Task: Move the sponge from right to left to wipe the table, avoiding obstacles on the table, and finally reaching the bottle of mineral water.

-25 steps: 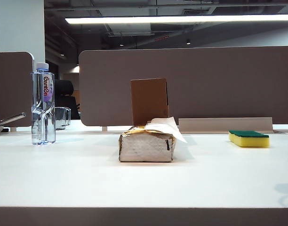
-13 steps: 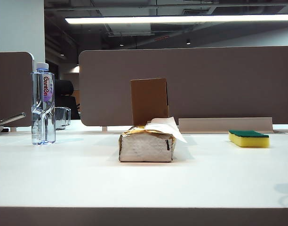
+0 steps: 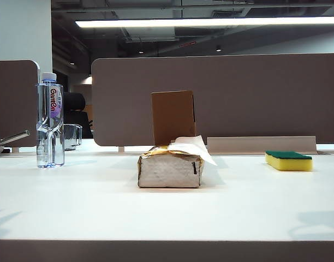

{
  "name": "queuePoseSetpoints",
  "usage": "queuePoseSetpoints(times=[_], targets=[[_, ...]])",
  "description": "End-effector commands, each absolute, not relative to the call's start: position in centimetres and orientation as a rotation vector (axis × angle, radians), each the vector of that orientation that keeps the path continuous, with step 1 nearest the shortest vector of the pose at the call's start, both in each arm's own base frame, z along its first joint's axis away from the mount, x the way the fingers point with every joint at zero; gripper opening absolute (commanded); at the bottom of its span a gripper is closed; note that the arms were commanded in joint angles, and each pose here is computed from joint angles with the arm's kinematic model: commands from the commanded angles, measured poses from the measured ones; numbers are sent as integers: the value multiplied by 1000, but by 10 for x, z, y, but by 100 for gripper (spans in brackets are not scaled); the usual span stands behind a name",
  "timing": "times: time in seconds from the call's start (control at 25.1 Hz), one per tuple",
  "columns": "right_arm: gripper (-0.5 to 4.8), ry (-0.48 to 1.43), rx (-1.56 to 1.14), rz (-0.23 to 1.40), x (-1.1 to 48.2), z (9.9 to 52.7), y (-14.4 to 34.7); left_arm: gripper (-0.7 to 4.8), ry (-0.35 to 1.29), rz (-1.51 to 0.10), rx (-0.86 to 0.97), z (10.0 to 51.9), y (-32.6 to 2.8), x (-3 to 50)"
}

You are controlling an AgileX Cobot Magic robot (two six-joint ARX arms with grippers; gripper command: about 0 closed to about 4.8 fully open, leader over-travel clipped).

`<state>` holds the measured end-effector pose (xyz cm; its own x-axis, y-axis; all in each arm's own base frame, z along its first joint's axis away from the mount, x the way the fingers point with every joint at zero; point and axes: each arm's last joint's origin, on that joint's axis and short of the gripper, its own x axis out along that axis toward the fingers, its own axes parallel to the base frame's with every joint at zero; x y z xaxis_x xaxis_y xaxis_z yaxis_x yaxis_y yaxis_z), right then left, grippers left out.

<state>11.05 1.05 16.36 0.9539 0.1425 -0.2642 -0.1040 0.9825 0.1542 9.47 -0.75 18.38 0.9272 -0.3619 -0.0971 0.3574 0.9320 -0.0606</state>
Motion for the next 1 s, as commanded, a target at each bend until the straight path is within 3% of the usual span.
queuePoseSetpoints(times=[0.04, 0.12, 0.2, 0.36, 0.4, 0.6, 0.72, 0.8, 1.0], targets=[[-5, 240, 163, 131, 110, 187, 11, 131, 91, -397, -125, 194, -8, 93], [-5, 221, 169, 132, 107, 205, 10, 136, 83, -436, -144, 201, -10, 91], [-5, 222, 171, 131, 102, 226, 10, 207, 84, -507, -145, 208, -11, 88], [-4, 274, 171, 127, 97, 254, 10, 295, 104, -566, -205, 217, -13, 83], [14, 296, 171, 125, 97, 265, 10, 319, 106, -577, -222, 220, -13, 82], [154, 365, 181, 170, 112, 297, 12, 322, 93, -610, -227, 228, -14, 79], [230, 431, 224, 189, 129, 315, 14, 401, 92, -610, -235, 229, -14, 79], [287, 499, 250, 179, 145, 327, 16, 409, 103, -622, -269, 229, -15, 78], [297, 652, 307, 262, 198, 350, 17, 408, 120, -694, -286, 229, -16, 77]])
